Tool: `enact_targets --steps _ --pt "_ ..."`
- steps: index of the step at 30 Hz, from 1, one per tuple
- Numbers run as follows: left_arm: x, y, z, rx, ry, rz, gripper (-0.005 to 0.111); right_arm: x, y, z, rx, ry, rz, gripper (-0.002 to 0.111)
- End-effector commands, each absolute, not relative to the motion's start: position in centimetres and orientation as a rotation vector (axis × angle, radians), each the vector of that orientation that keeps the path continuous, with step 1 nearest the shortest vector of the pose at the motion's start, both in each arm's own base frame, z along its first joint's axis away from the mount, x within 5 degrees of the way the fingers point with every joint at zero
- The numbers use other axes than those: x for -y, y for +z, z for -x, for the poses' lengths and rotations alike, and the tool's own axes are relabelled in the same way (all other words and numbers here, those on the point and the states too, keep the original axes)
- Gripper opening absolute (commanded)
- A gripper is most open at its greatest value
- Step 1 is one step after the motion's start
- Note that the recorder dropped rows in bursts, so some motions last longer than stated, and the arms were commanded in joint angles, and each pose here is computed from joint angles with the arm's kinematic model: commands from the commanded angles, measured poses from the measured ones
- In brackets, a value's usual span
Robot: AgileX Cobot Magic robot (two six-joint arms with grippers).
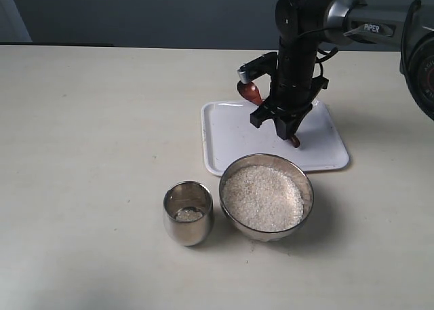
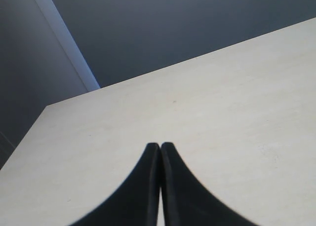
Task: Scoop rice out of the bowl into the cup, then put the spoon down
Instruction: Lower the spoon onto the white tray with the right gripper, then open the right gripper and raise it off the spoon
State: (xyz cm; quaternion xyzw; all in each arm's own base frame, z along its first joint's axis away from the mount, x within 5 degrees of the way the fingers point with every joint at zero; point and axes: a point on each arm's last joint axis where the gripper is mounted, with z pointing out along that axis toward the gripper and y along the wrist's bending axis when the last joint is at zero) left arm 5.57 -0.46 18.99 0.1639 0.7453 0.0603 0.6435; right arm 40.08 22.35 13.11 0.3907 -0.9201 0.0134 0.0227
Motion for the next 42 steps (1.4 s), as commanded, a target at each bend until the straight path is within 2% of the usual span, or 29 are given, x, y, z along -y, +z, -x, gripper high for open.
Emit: enact_targets --steps 1,11,15,23,27,29,42 --pt "0.6 19.2 -5.5 -1.677 0.119 -0.374 0.001 -22.1 13.2 -40.1 2.847 0.042 -1.21 -0.001" --pt "0.6 19.2 -5.5 -1.677 0.119 -0.374 0.001 -22.6 15.8 -39.4 2.877 0.034 -1.265 -0.001" --pt "0.6 19.2 -5.5 -1.677 0.119 -0.374 0.001 -22.0 14.2 -38.0 2.779 0.139 -1.302 -0.001" --pt "0.6 19.2 -5.5 -1.677 0.119 -0.374 0.001 -21.9 14.0 -37.8 2.766 0.138 -1.303 -0.001" --pt "0.6 19.2 -5.5 -1.677 0.119 -0.374 0.001 -21.8 14.0 -37.8 2.763 0.157 -1.311 0.02" --pt "0.6 19.2 -5.5 -1.677 0.119 -0.374 0.001 -21.7 14.0 -38.0 2.757 0.193 -1.325 0.026" --pt "0.6 19.2 -5.5 -1.677 0.119 -0.374 0.001 -21.6 14.5 -38.0 2.767 0.197 -1.331 0.026"
